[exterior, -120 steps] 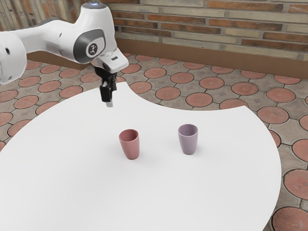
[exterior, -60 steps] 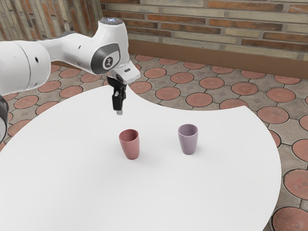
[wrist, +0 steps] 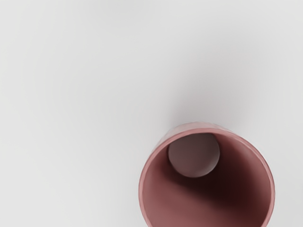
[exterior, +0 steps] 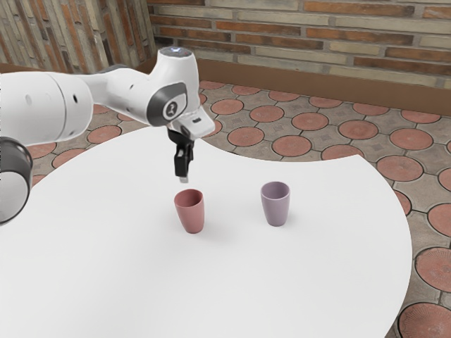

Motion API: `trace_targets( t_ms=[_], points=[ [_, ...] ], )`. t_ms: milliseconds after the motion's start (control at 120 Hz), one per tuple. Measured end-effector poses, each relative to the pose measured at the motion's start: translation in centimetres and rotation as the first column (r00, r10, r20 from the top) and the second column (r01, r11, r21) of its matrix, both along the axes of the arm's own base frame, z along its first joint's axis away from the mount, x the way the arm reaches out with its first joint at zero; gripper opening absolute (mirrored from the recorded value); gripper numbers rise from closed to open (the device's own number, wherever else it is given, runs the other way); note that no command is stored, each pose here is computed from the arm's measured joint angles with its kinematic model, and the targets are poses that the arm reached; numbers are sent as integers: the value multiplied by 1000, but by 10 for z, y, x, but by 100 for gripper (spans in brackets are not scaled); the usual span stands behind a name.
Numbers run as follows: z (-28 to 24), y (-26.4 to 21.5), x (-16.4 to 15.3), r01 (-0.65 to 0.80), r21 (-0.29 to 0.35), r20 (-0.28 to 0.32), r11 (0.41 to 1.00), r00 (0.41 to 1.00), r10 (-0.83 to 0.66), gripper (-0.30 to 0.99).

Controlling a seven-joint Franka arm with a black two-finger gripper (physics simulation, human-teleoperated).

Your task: Place the left cup onto the right cup

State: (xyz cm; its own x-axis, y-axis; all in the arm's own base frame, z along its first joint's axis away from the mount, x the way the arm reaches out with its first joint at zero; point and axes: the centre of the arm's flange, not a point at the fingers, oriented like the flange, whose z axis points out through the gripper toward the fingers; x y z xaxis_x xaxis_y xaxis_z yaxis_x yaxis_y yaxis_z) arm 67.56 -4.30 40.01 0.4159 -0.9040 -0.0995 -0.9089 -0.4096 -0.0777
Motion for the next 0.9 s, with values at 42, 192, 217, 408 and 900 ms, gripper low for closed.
trace_targets(
  t_ms=[42, 192, 217, 408, 900],
  points=[
    [-2, 0, 0, -1, -1, -1, 1000, 1000, 1, 69],
    [-10, -1, -1, 0, -3, -7, 1000, 1000, 0, 69],
    [-12, -1, -1, 0, -3, -9, 1000, 1000, 0, 69],
    [-26, -2, 1, -1, -4, -20, 1000, 1000, 1, 69],
    [-64, 4, 7, -6, 5, -44, 1000, 999, 6, 63]
  ],
)
